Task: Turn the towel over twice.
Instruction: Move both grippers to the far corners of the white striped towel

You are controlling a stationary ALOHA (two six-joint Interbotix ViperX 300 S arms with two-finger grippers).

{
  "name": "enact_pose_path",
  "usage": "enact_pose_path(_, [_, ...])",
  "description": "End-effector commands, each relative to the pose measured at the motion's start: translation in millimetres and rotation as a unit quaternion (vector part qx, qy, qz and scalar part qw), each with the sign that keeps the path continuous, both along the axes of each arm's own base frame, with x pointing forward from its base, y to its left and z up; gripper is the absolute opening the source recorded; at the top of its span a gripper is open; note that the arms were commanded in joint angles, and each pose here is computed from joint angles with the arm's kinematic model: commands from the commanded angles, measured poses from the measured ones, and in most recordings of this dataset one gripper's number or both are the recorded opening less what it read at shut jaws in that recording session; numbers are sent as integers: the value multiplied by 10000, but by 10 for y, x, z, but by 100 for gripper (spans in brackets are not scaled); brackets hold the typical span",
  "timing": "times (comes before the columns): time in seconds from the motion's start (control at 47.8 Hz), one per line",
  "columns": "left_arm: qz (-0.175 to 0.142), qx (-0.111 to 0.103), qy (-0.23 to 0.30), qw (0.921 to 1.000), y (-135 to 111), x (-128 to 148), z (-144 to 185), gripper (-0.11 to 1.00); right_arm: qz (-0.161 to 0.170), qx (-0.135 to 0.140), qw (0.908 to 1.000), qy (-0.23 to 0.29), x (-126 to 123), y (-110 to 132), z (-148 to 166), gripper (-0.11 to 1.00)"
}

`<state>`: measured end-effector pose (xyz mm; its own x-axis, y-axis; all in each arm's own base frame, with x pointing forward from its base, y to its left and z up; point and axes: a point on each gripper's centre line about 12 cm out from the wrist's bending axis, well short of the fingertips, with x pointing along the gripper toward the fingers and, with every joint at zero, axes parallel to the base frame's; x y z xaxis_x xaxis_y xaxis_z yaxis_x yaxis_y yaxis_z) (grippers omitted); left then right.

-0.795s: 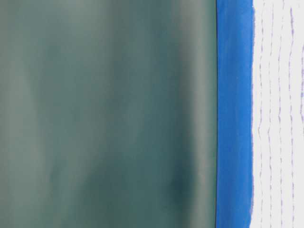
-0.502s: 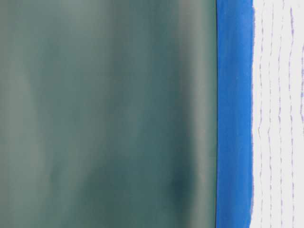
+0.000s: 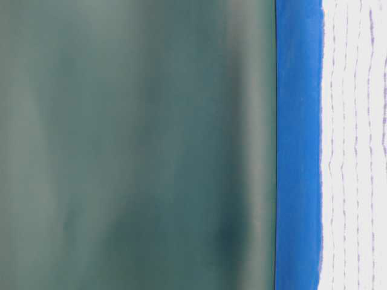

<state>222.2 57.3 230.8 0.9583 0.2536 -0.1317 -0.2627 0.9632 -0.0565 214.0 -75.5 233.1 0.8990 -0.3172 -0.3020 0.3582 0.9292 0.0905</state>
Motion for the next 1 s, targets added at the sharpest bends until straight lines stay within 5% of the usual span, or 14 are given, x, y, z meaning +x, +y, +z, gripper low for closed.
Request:
enact_pose_path(0.0, [235, -27, 64, 9997, 118, 31, -93, 42, -216, 106, 9995, 222, 41, -118, -87, 25])
enact_pose_path(0.125, [477, -174, 363, 9980, 245, 68, -347, 78, -492, 306, 9959, 695, 76, -277, -335, 60])
enact_pose_path(0.188, [565, -216, 502, 9969, 299, 93, -452, 90, -563, 399, 9934, 921, 94, -327, -454, 64])
enact_pose_path(0.544, [1152, -523, 1281, 9837, 646, 140, -1086, 86, -725, 757, 9791, 1741, 236, -506, -969, 60])
enact_pose_path(0.983, [1198, -690, 1752, 9748, 723, 230, -1513, 86, -878, 941, 9697, 2078, 253, -620, -1338, 60])
